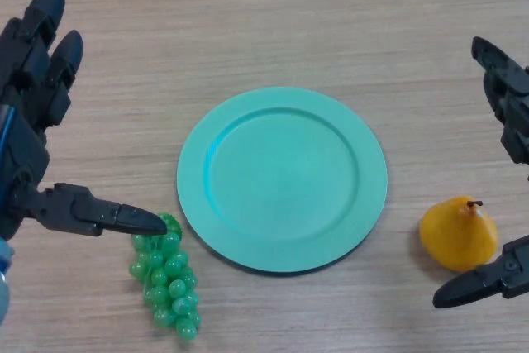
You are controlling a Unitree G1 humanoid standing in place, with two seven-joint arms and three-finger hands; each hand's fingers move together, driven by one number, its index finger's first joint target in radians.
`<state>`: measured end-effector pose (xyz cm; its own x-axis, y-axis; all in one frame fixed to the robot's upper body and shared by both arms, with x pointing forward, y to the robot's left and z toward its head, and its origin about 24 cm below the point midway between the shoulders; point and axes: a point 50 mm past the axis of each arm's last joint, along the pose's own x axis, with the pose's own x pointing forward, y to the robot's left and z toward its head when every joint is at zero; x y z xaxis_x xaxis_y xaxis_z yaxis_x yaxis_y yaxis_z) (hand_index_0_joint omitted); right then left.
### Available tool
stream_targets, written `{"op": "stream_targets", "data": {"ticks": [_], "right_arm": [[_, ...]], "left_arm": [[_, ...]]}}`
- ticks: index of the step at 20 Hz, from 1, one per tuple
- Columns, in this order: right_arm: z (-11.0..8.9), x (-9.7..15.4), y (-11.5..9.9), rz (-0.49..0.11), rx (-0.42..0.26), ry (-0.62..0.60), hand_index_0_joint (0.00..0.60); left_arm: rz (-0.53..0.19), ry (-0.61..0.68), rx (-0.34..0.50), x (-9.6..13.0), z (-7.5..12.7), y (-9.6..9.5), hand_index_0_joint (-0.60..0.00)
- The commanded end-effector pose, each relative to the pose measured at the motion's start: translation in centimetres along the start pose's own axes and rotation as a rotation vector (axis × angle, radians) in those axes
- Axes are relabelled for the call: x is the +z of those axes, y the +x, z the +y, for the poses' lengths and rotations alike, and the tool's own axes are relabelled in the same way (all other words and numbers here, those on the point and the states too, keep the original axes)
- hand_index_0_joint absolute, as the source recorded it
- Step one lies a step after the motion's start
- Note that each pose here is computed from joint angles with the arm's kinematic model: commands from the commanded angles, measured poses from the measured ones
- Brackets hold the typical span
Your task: Pick up the yellow pear and place it on the plate
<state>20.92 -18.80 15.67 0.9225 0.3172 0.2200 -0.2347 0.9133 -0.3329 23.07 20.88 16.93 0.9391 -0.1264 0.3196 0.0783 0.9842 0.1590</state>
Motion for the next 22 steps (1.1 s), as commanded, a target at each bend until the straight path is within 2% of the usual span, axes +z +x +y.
{"op": "stream_targets", "data": {"ticks": [1, 4, 8, 14, 15, 16, 17, 18, 19, 22], "right_arm": [[-1.3, 2.9, -0.4, -0.198, -0.035, -0.141, 0.0], [-1.2, 2.4, -0.5, -0.18, -0.019, -0.12, 0.0], [-1.0, 2.1, -0.4, -0.162, -0.001, -0.087, 0.0], [-2.0, 1.9, -1.0, -0.136, -0.005, -0.087, 0.0], [-2.8, 1.4, -1.3, -0.141, -0.031, -0.095, 0.0], [-3.1, 0.9, -1.3, -0.147, -0.059, -0.165, 0.0], [-4.0, 0.0, -1.5, -0.158, -0.116, -0.227, 0.0], [-4.2, -0.3, -1.6, -0.152, -0.128, -0.22, 0.0], [-4.5, -1.2, -1.6, -0.138, -0.14, -0.234, 0.0], [-4.8, -2.7, -1.2, -0.147, -0.17, -0.232, 0.0]], "left_arm": [[-0.217, 0.074, 0.029, 2.9, 1.2, 0.0, 0.0], [-0.204, 0.069, 0.029, 2.3, 1.3, 0.0, 0.0], [-0.208, 0.094, 0.04, 2.6, 1.7, 0.2, 0.0], [-0.226, 0.083, 0.07, 2.1, 1.0, 0.1, 0.0], [-0.218, 0.057, 0.082, 1.6, 0.7, 0.1, 0.0], [-0.217, 0.051, 0.082, 1.4, 0.5, 0.1, 0.0], [-0.211, 0.053, 0.069, 1.3, 0.1, 0.1, 0.0], [-0.198, 0.056, 0.057, 1.4, -0.1, 0.1, 0.0], [-0.172, 0.088, 0.0, 1.3, -0.9, -0.3, 0.0], [-0.159, 0.081, -0.01, 1.5, -1.4, -0.7, 0.0]]}}
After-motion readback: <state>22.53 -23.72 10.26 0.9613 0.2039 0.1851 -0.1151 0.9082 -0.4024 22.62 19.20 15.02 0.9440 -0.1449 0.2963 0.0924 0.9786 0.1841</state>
